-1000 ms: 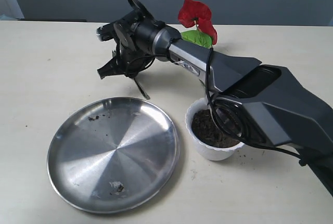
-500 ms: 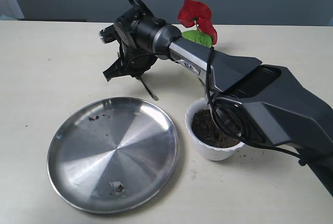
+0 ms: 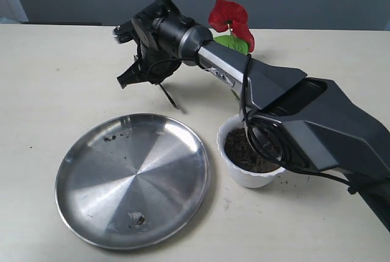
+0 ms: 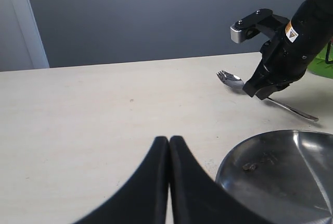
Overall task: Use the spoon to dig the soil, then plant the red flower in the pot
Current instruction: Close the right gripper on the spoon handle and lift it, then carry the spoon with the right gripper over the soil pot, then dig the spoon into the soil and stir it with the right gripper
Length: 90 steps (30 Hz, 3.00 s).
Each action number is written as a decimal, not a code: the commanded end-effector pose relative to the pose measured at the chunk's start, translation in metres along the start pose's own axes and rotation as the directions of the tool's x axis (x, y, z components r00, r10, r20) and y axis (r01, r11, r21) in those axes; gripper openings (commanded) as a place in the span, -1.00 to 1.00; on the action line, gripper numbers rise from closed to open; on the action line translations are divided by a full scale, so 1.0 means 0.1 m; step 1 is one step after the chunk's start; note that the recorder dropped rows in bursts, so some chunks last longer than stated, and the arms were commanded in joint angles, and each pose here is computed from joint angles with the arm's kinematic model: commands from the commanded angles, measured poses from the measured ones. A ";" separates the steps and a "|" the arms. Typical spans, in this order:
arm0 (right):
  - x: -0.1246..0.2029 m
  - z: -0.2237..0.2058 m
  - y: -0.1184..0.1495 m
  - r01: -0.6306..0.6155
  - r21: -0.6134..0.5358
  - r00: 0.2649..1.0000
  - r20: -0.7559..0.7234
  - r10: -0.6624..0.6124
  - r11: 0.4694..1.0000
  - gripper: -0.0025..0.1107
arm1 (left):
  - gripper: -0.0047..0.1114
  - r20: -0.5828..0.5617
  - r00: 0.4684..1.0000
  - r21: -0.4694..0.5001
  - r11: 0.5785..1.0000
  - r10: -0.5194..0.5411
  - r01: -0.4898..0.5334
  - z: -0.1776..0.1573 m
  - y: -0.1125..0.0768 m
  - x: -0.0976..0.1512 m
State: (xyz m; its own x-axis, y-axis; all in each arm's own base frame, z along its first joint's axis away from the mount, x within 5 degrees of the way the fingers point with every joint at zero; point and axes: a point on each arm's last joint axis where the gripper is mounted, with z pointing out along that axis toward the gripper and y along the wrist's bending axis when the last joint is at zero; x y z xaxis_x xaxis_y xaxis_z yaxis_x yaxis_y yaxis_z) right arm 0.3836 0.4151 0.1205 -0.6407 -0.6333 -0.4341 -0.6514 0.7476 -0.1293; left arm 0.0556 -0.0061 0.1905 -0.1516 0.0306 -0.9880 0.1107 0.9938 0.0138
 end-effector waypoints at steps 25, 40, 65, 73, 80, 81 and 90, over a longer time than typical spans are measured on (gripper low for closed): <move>-0.35 -1.59 -0.07 0.148 -0.100 0.980 0.147 -0.132 0.984 -0.97 | -0.91 0.010 1.000 0.005 1.000 -0.003 0.003 -0.01 0.00 -0.02; 1.16 -2.65 -0.55 0.190 0.110 0.972 -0.163 -0.171 0.976 -0.97 | -0.91 0.010 1.000 0.005 1.000 -0.003 0.003 -0.01 0.00 -0.02; 1.78 -3.09 -1.10 0.947 0.223 0.320 -0.565 -0.760 0.232 -0.97 | -0.91 0.010 1.000 0.005 1.000 -0.003 0.003 -0.01 0.00 -0.02; 1.67 -2.73 -0.54 0.990 -0.011 -0.118 -0.590 -0.798 -0.138 -0.97 | -0.91 0.010 1.000 0.005 1.000 -0.003 0.003 -0.01 0.00 -0.02; 1.66 -2.46 -0.28 0.969 -0.092 -0.238 -0.583 -0.776 -0.228 -0.97 | -0.91 0.010 1.000 0.005 1.000 -0.003 0.003 -0.01 0.00 -0.02; 1.66 -2.43 -0.27 0.968 -0.101 -0.245 -0.583 -0.774 -0.231 -0.97 | -0.91 0.010 1.000 0.005 1.000 -0.003 0.003 -0.01 0.00 -0.02; 1.67 -2.38 -0.26 0.967 -0.119 -0.253 -0.577 -0.777 -0.227 -0.97 | -0.91 0.010 1.000 0.005 1.000 -0.003 0.003 -0.01 0.00 -0.02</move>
State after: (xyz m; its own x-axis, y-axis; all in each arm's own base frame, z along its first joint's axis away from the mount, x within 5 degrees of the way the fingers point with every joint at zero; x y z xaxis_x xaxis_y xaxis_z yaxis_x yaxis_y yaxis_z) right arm 0.1975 0.2435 0.2629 0.4343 -0.5494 0.7138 -0.5245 -0.7985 -0.2955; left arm 0.0556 -0.0061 0.1905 -0.1516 0.0306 -0.9880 0.1107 0.9938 0.0138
